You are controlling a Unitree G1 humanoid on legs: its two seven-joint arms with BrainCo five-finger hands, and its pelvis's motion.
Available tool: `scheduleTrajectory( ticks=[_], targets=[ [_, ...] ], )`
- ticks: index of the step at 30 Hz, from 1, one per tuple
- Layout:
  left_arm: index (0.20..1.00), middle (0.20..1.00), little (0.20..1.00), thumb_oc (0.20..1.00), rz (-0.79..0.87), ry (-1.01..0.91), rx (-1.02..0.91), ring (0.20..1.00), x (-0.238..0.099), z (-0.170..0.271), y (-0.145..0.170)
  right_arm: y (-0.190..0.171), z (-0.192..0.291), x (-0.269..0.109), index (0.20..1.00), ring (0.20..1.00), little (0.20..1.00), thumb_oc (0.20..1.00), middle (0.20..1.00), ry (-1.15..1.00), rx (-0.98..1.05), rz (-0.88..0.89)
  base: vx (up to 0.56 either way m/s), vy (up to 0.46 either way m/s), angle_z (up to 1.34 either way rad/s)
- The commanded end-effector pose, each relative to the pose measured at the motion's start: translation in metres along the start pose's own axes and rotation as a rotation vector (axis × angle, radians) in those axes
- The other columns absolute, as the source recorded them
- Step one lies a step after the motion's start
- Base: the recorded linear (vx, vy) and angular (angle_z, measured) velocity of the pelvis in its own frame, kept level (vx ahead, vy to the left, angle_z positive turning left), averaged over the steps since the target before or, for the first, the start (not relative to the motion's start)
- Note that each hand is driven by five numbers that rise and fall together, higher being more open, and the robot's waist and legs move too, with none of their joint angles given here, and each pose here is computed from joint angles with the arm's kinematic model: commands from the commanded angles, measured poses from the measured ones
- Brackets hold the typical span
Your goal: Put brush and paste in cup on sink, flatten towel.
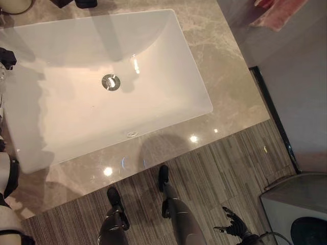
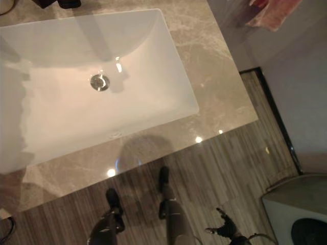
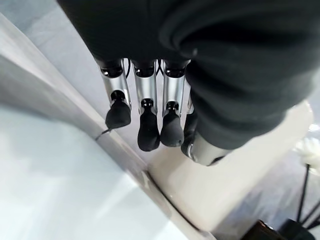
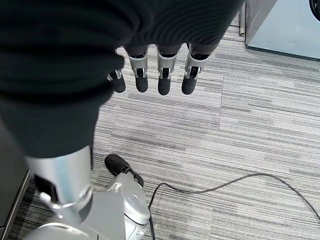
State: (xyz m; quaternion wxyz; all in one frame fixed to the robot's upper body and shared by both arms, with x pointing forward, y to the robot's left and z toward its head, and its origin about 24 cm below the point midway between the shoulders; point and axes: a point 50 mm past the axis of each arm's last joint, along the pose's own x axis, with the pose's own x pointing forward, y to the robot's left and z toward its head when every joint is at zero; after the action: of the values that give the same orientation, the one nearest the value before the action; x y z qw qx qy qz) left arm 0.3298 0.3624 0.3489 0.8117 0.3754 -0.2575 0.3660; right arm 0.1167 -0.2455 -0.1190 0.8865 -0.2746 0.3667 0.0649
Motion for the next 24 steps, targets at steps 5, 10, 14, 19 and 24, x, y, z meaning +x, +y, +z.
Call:
scheduleTrajectory(
  ticks=[5,10,14,19,24],
  targets=[
    [0.2,0.2,0.2,0.2,-0.02,0.202,0.052,0.2,-0.025,-0.045,-0.025,-0.027,0.003,0.002,1.0,1.0,1.0,1.0,1.0,-0.015,-0.052,-0.064,0.01,-0.017,-0.03],
    [0.2,0.2,0.2,0.2,0.03,0.262,0.062,0.2,-0.028,-0.055,-0.019,-0.028,0.0,0.002,1.0,1.0,1.0,1.0,1.0,-0.003,-0.079,-0.056,0.0,-0.041,0.01],
    [0.2,0.2,0.2,0.2,0.085,0.306,0.064,0.2,-0.028,-0.06,-0.012,-0.026,0.001,0.004,1.0,1.0,1.0,1.0,1.0,-0.002,-0.084,-0.047,-0.01,-0.066,0.1],
    [0.2,0.2,0.2,0.2,0.1,0.347,0.07,0.2,-0.034,-0.07,-0.01,-0.02,-0.005,0.004,1.0,1.0,1.0,1.0,1.0,0.038,-0.087,-0.038,0.0,-0.047,0.17],
    [0.2,0.2,0.2,0.2,0.094,0.368,0.022,0.2,-0.057,-0.089,-0.015,-0.014,-0.016,0.003,1.0,1.0,1.0,1.0,1.0,0.098,-0.071,-0.041,0.0,-0.04,0.12]
  ],
)
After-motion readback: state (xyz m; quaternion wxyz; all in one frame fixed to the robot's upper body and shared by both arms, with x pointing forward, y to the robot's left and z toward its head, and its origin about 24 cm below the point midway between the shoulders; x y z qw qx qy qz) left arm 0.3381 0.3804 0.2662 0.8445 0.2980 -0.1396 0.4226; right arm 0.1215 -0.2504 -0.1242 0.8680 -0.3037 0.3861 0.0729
